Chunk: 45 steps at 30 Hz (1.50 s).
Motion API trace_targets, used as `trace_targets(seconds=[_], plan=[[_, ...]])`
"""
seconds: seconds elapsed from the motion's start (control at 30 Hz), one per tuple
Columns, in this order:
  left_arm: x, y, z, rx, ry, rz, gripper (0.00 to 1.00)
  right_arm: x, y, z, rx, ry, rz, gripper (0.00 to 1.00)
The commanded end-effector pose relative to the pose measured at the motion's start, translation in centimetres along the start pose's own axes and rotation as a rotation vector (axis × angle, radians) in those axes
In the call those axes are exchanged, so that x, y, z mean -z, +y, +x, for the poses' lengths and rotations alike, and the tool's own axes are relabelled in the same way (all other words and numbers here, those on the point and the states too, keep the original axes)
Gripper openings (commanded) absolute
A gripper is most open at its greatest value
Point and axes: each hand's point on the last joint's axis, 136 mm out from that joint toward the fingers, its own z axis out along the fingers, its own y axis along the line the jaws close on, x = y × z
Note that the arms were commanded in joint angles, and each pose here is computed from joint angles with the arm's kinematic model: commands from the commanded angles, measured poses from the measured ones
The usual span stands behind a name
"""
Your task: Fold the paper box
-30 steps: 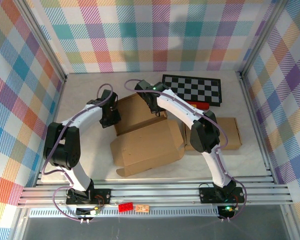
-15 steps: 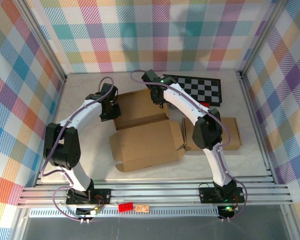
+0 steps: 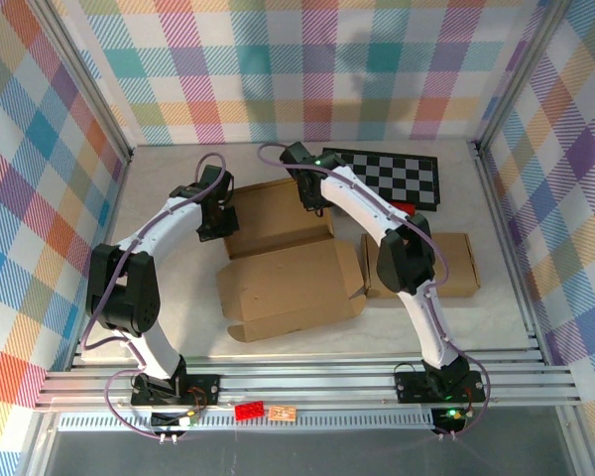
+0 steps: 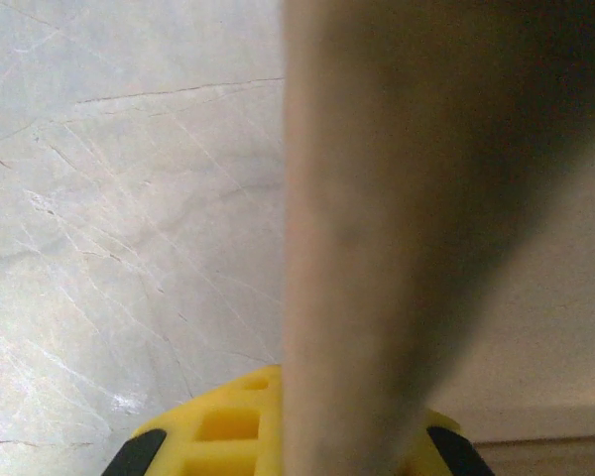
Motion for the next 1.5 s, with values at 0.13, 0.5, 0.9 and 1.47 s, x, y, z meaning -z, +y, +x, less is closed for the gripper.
trace_targets(seconds=[0.13, 0.5, 0.9, 1.47], plan=[[0.7, -0.9, -0.6, -0.019, -0.003, 0.014, 0.0, 0.6, -3.5, -0.9, -0.025, -0.046, 0.235, 0.0], [1.7, -1.1, -1.9, -0.014, -0.054, 0.013, 0.0, 2.9, -2.1, -2.2, -0.108, -0.116, 0.116, 0.0], [4.8, -1.1, -5.0, 0.065, -0.166, 0.105, 0.38, 5.8, 1.2, -4.6, -0.233, -0.306, -0.185, 0.0], [14.6, 0.7, -2.6, 0.349, -0.236, 0.217, 0.45, 2.8, 0.9, 2.1, -0.673, 0.271, -0.188, 0.0]])
